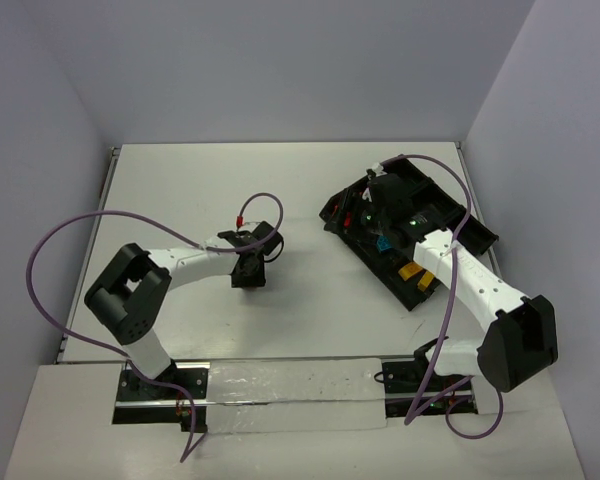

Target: Sort the legos into containers by color

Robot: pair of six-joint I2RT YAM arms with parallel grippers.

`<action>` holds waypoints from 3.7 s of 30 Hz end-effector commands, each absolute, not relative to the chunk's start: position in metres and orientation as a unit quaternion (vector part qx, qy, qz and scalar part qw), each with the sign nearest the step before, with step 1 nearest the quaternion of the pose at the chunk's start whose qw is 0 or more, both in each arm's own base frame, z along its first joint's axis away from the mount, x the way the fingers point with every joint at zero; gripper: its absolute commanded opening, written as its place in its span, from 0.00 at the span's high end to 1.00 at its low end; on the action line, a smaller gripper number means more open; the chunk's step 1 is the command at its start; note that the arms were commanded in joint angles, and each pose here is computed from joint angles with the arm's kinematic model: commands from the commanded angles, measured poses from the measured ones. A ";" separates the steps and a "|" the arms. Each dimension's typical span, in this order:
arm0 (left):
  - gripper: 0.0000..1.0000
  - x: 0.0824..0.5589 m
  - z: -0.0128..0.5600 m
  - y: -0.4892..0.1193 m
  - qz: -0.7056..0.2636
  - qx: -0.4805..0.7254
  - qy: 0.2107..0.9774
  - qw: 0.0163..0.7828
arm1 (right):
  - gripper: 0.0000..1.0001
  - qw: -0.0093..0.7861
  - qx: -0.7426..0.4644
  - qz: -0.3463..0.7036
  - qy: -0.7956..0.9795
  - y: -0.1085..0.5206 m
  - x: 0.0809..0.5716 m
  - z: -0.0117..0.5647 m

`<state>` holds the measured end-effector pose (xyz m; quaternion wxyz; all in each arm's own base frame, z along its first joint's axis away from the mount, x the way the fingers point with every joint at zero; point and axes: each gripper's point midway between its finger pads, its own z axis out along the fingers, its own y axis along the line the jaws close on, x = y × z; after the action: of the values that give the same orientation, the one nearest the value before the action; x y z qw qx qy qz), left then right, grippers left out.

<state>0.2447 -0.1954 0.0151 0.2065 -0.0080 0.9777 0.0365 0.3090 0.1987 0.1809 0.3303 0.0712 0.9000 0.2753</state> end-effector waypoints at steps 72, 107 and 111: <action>1.00 0.242 0.206 -0.273 -0.265 0.129 0.893 0.340 | 0.44 0.140 -0.054 0.549 0.822 0.342 0.252 0.202; 0.39 0.231 0.196 -0.279 -0.274 0.210 0.882 0.322 | 1.00 0.169 -0.078 0.527 0.830 0.334 0.251 0.210; 0.36 0.230 0.196 -0.282 -0.281 0.216 0.879 0.320 | 1.00 0.159 -0.081 0.539 0.823 0.337 0.249 0.213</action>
<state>0.2250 -0.2668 0.1722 0.2952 0.1951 0.9021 -0.2471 0.2519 0.3298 0.1772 0.1396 -0.0496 0.8492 0.5068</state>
